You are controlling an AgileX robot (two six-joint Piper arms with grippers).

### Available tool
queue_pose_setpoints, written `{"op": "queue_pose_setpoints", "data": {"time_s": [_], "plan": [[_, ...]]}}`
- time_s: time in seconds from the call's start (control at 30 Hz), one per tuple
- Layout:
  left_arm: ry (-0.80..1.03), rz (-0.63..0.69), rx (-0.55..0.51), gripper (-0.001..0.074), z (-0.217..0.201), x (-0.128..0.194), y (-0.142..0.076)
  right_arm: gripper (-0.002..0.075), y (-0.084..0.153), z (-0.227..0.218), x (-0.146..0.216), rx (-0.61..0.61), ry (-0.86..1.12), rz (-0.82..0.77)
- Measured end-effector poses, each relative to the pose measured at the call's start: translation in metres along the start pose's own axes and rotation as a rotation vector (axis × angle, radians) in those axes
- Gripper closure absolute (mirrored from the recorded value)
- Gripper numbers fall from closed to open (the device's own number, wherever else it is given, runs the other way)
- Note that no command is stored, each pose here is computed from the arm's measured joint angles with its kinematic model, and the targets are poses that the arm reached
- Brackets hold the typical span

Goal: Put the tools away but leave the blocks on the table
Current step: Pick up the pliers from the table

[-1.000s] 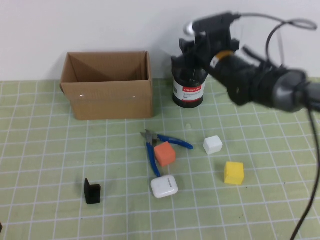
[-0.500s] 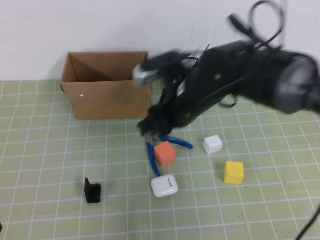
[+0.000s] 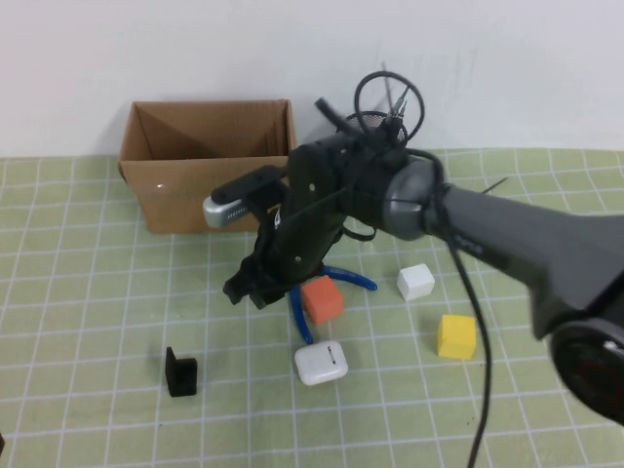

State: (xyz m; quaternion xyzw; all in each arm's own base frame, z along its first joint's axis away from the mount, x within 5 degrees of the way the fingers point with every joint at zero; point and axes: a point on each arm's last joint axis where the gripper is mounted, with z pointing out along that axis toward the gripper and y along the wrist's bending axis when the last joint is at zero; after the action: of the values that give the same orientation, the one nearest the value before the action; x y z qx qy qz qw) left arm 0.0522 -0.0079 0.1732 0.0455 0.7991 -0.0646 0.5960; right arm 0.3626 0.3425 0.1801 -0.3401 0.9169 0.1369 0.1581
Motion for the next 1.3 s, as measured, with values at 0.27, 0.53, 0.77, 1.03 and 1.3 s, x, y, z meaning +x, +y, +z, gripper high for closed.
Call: {"op": "queue_pose_setpoints", "data": {"time_s": [0.27, 0.53, 0.77, 1.03, 1.3], "plan": [[0.0, 0.0, 0.0, 0.0738, 0.0, 0.0, 0.0, 0.0471, -0.007, 0.005, -0.009, 0.071, 0.022, -0.04], [0.0, 0.0, 0.0, 0.0738, 0.0, 0.0, 0.0, 0.0471, -0.016, 0.011, -0.006, 0.109, 0.055, 0.012], [0.0, 0.0, 0.0, 0.0738, 0.0, 0.0, 0.0, 0.0471, -0.02, 0.025, -0.002, 0.113, 0.078, 0.016], [0.002, 0.0, 0.0, 0.0738, 0.0, 0.0, 0.0, 0.048, -0.022, 0.028, -0.002, 0.121, 0.081, 0.012], [0.002, 0.0, 0.0, 0.0738, 0.0, 0.0, 0.0, 0.0485, -0.022, 0.027, 0.005, 0.127, 0.153, 0.053]]}}
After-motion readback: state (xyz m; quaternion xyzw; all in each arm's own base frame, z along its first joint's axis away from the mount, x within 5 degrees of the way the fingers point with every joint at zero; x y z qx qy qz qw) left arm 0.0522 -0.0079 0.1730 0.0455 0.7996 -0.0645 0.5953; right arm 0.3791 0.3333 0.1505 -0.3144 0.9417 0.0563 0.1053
